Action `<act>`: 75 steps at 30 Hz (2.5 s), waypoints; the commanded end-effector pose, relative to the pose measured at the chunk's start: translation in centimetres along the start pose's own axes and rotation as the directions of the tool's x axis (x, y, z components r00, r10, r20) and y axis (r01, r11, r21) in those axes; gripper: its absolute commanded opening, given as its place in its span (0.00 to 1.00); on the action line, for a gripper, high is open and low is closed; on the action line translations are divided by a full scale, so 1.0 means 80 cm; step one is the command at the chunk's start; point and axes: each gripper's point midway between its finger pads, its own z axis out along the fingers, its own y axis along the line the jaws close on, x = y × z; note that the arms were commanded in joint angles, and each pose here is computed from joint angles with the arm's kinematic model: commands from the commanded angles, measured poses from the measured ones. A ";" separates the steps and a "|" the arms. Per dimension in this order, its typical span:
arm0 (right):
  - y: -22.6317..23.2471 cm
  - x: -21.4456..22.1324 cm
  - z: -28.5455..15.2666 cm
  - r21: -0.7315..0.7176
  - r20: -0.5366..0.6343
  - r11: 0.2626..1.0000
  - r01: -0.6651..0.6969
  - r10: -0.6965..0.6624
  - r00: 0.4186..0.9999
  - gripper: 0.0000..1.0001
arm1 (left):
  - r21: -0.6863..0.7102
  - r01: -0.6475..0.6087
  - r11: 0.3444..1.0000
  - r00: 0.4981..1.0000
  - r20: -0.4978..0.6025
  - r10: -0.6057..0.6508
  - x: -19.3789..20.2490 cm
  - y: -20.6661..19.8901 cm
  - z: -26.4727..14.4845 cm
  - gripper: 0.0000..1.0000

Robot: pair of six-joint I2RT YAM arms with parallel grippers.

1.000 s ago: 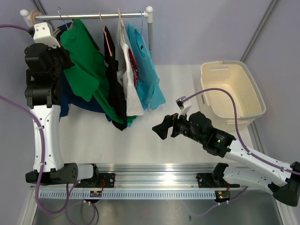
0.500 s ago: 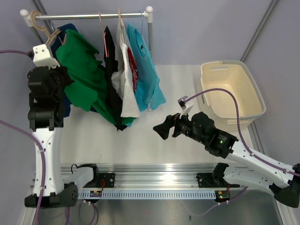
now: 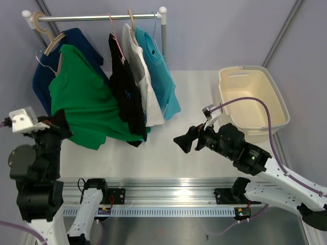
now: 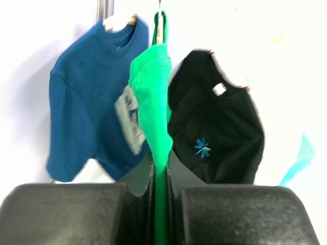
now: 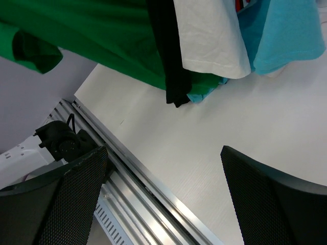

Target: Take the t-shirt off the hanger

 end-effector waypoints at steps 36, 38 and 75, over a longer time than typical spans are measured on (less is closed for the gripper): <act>0.028 -0.103 -0.129 -0.077 0.268 0.996 -0.052 0.071 0.961 0.99 | 0.736 0.314 0.600 0.916 -0.068 -0.396 -0.012 -0.146 -0.240 0.00; 0.054 -0.118 -0.144 -0.188 0.299 0.982 -0.031 0.088 0.950 0.99 | 0.736 0.362 0.572 0.902 -0.122 -0.414 0.009 -0.147 -0.237 0.00; 0.147 -0.166 0.080 -0.149 0.202 0.985 0.088 -0.057 0.978 0.75 | 0.682 0.429 0.592 0.899 -0.388 -0.205 0.105 -0.162 -0.147 0.00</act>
